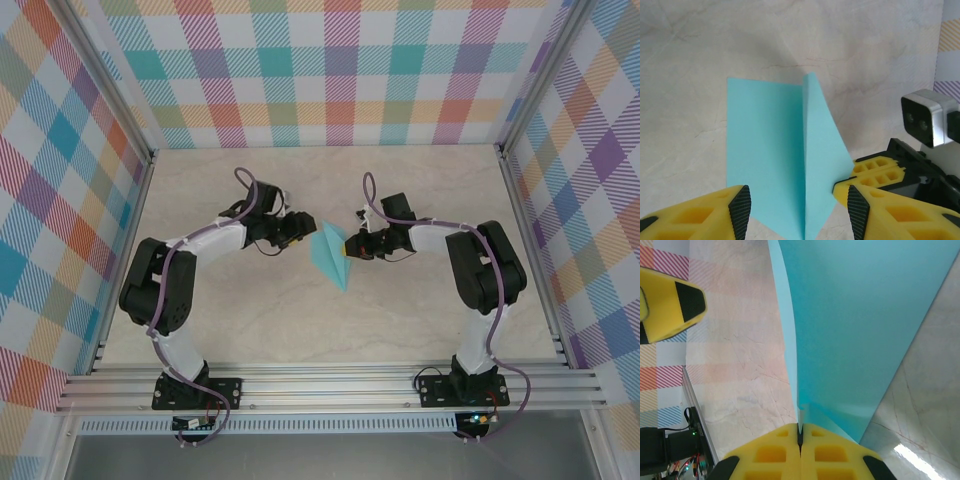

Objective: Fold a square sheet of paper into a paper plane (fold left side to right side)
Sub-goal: Turn over the paper at the center of the table.

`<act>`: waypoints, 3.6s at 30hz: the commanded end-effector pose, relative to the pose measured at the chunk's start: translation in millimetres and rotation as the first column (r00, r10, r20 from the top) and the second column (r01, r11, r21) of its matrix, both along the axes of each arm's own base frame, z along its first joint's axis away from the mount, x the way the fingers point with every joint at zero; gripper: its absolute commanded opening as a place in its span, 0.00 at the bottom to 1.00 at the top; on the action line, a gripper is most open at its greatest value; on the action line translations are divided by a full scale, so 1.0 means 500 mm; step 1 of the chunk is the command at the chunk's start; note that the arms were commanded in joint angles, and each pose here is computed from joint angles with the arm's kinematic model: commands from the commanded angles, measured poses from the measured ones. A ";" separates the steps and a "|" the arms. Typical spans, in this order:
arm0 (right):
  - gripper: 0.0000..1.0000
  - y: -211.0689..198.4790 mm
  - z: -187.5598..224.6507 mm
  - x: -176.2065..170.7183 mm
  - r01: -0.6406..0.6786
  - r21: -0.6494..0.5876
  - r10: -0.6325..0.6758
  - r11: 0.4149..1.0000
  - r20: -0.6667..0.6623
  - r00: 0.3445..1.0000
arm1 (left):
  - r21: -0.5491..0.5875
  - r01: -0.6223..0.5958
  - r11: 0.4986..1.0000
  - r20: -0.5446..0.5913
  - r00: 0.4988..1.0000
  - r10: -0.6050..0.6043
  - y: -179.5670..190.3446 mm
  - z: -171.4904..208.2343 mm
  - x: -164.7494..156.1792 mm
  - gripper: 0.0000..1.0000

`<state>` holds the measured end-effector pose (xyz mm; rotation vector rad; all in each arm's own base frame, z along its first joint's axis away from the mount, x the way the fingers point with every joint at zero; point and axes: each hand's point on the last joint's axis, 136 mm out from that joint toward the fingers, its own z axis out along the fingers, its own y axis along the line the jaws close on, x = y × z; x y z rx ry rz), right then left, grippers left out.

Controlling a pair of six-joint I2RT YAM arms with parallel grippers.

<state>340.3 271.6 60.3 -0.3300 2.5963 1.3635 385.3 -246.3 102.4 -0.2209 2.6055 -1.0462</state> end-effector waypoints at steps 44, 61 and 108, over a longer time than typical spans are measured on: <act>0.00 0.029 0.417 -0.067 -0.161 0.367 0.036 0.916 0.325 0.945 | -0.321 0.258 0.911 0.445 0.890 -0.095 -0.095 0.391 -0.068 0.27; 0.18 0.001 0.422 -0.068 -0.123 0.311 0.011 0.942 0.338 0.941 | -0.309 0.236 0.921 0.446 0.891 -0.078 -0.091 0.388 -0.058 0.00; 0.91 0.004 0.472 -0.089 -0.106 0.512 -0.061 0.852 0.299 0.952 | -0.475 0.247 0.845 0.493 0.870 0.023 -0.124 0.519 -0.032 0.00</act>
